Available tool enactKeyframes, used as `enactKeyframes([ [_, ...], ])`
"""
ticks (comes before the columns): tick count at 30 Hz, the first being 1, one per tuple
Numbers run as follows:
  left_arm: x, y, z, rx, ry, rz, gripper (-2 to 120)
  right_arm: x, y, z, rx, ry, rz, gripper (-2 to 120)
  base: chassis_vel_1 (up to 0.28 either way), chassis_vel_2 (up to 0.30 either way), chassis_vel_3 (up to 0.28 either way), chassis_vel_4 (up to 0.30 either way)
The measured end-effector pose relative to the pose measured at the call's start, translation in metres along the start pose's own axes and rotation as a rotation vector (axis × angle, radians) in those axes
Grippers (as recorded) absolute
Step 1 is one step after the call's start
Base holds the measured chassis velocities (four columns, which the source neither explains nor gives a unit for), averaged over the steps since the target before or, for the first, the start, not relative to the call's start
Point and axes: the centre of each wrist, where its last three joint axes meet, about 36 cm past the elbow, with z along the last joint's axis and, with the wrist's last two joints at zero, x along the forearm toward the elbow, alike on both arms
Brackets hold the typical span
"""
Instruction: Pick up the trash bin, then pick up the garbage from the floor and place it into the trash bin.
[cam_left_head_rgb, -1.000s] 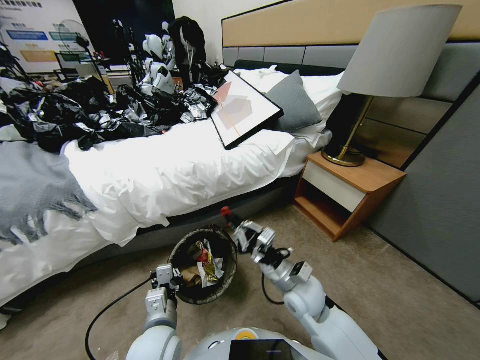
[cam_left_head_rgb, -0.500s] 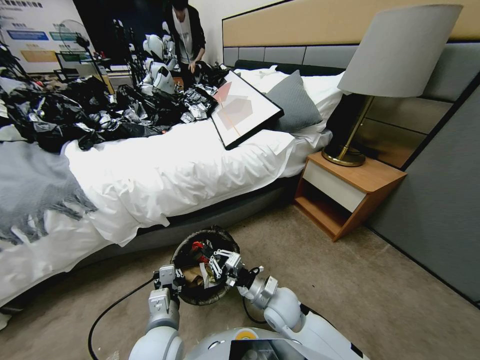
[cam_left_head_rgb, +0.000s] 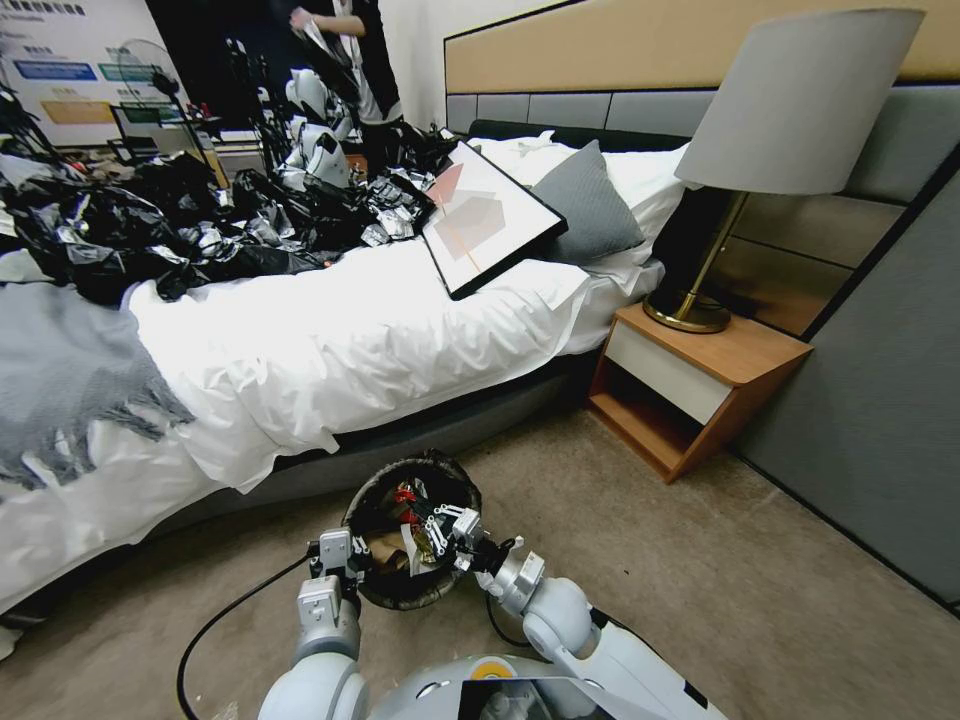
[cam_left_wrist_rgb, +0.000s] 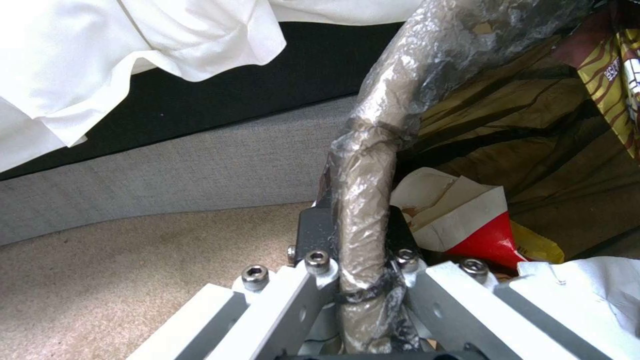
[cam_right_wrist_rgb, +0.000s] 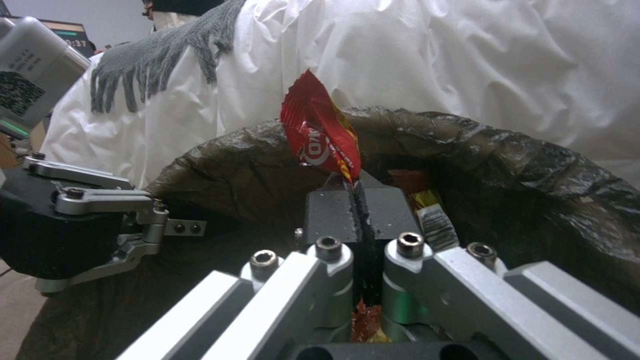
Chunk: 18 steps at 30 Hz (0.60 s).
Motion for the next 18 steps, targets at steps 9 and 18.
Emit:
enactKeyframes([
  [9, -0.0003, 0.0001, -0.0003, 0.0, -0.001, 0.001, 0, 0.0033, 0.0009, 0.002, 0.002, 0.01, 0.008, 34, 0.0, 0.0, 0.0, 0.0],
  [18, 0.0, -0.0001, -0.0003, -0.001, 0.0, 0.004, 0, 0.0063, 0.0002, 0.0001, 0.009, 0.013, 0.008, 65, 0.0, 0.0, 0.0, 0.0],
])
